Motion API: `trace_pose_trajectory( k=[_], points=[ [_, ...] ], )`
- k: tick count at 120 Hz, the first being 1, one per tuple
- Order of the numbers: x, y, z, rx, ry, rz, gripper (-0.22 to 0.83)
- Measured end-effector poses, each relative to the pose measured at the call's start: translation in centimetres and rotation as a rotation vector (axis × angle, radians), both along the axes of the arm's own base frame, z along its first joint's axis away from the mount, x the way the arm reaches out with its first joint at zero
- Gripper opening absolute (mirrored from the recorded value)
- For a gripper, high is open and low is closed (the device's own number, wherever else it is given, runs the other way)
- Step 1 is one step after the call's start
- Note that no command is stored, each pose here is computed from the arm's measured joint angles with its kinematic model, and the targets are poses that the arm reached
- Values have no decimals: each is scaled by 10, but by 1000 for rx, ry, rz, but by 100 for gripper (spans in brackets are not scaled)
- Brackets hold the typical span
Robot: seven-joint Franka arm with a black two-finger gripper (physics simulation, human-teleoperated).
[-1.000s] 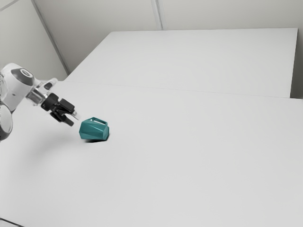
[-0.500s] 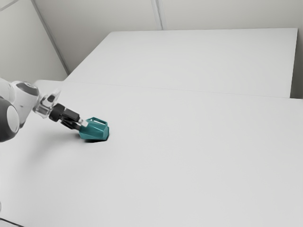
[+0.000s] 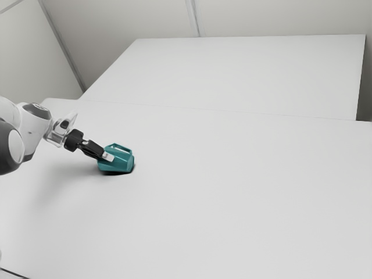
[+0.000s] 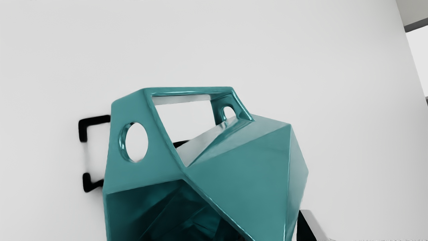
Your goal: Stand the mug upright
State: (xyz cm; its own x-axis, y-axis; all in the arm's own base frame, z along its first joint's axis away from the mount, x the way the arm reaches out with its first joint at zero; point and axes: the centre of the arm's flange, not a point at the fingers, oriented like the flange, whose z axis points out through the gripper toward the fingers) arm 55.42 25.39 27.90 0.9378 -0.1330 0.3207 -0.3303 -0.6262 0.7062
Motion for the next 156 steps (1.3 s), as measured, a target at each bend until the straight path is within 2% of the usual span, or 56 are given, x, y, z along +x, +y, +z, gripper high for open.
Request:
trace_pose_trajectory(
  k=[36,73,86,104,133,156],
  points=[
    [11,-18,29,45,-53,-64,-14],
    [19,-35,45,151,-48,-126,-16],
    [24,-51,68,216,-62,-171,-16],
    [24,-105,96,355,-75,-299,-17],
    [13,-202,129,753,-152,-558,-17],
    [4,-267,143,902,-237,-615,-17]
  ],
)
